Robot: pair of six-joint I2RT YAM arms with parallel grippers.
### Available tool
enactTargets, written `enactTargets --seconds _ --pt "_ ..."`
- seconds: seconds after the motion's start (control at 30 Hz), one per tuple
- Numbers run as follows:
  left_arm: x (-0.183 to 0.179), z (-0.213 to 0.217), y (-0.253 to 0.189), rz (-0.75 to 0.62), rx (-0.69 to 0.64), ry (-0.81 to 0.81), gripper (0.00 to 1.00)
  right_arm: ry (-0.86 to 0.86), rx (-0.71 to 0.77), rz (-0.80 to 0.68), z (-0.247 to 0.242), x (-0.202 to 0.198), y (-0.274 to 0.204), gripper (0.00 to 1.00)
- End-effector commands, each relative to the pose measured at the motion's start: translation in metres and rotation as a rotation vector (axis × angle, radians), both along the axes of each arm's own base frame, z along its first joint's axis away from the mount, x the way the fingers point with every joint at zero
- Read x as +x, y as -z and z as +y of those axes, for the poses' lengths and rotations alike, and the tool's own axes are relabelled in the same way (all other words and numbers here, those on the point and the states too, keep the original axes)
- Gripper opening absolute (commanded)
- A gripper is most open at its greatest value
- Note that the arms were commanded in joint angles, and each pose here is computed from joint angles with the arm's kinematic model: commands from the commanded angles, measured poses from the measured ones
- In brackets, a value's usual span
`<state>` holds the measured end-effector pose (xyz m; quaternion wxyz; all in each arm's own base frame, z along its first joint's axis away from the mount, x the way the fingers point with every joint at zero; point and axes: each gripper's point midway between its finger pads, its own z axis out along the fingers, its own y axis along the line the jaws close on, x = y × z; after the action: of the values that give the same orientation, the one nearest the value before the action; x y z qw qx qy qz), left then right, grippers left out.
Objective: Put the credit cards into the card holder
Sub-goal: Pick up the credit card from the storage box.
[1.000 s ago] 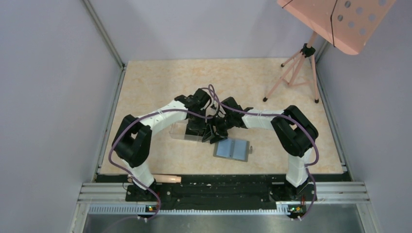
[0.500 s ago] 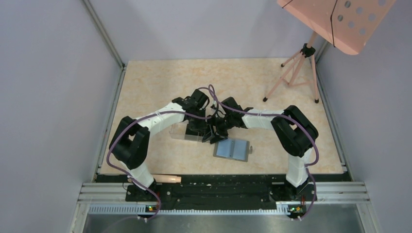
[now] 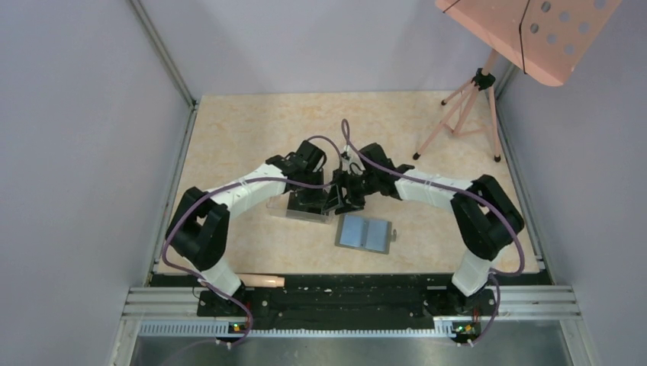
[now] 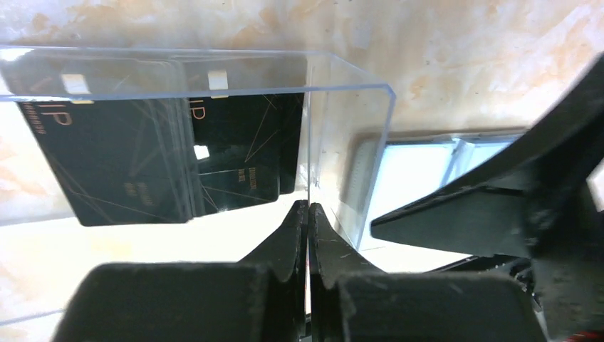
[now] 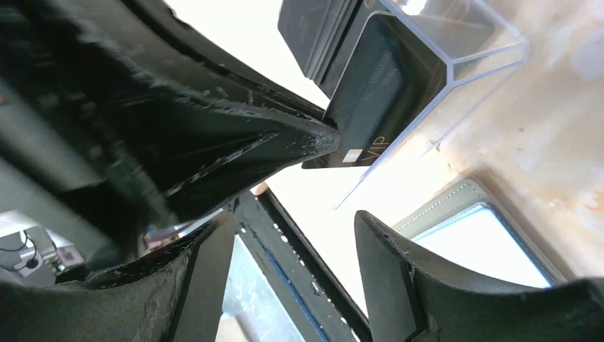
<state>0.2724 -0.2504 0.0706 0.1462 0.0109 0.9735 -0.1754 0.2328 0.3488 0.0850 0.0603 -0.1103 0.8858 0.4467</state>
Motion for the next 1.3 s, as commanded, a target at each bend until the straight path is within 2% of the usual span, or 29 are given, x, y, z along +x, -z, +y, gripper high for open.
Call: enactTargets --seconds 0.0,0.17,0.3,0.47,0.63,0.77,1.0,1.17,1.2,1.27 --pt "0.009 -0.005 -0.049 -0.117 -0.089 -0.011 0.00 0.075 0.072 -0.150 -0.017 0.023 -0.052 0.63" --pt "0.007 0.001 -0.084 -0.194 -0.131 -0.026 0.00 0.145 0.101 -0.198 -0.047 0.029 -0.075 0.65" --pt "0.000 0.001 -0.116 -0.257 -0.227 -0.034 0.00 0.177 0.153 -0.212 -0.067 0.027 -0.090 0.65" --pt "-0.015 -0.017 -0.156 -0.324 -0.483 0.017 0.00 0.190 0.311 -0.218 -0.083 0.020 -0.115 0.65" --pt "-0.032 -0.034 -0.192 -0.375 -0.727 0.082 0.00 0.127 0.488 -0.233 -0.081 0.002 -0.144 0.64" --pt "-0.043 -0.042 -0.196 -0.338 -0.793 0.141 0.00 0.091 0.589 -0.244 -0.079 -0.007 -0.162 0.63" --pt "-0.053 -0.052 -0.198 -0.291 -0.865 0.217 0.00 0.065 0.647 -0.235 -0.077 -0.009 -0.169 0.58" --pt "-0.056 -0.055 -0.192 -0.257 -0.870 0.235 0.00 0.027 0.743 -0.235 -0.077 -0.017 -0.185 0.44" --pt "-0.056 -0.055 -0.191 -0.255 -0.869 0.233 0.00 0.013 0.767 -0.247 -0.077 -0.019 -0.189 0.39" --pt "-0.056 -0.056 -0.190 -0.250 -0.871 0.236 0.00 0.007 0.791 -0.229 -0.078 -0.022 -0.189 0.22"
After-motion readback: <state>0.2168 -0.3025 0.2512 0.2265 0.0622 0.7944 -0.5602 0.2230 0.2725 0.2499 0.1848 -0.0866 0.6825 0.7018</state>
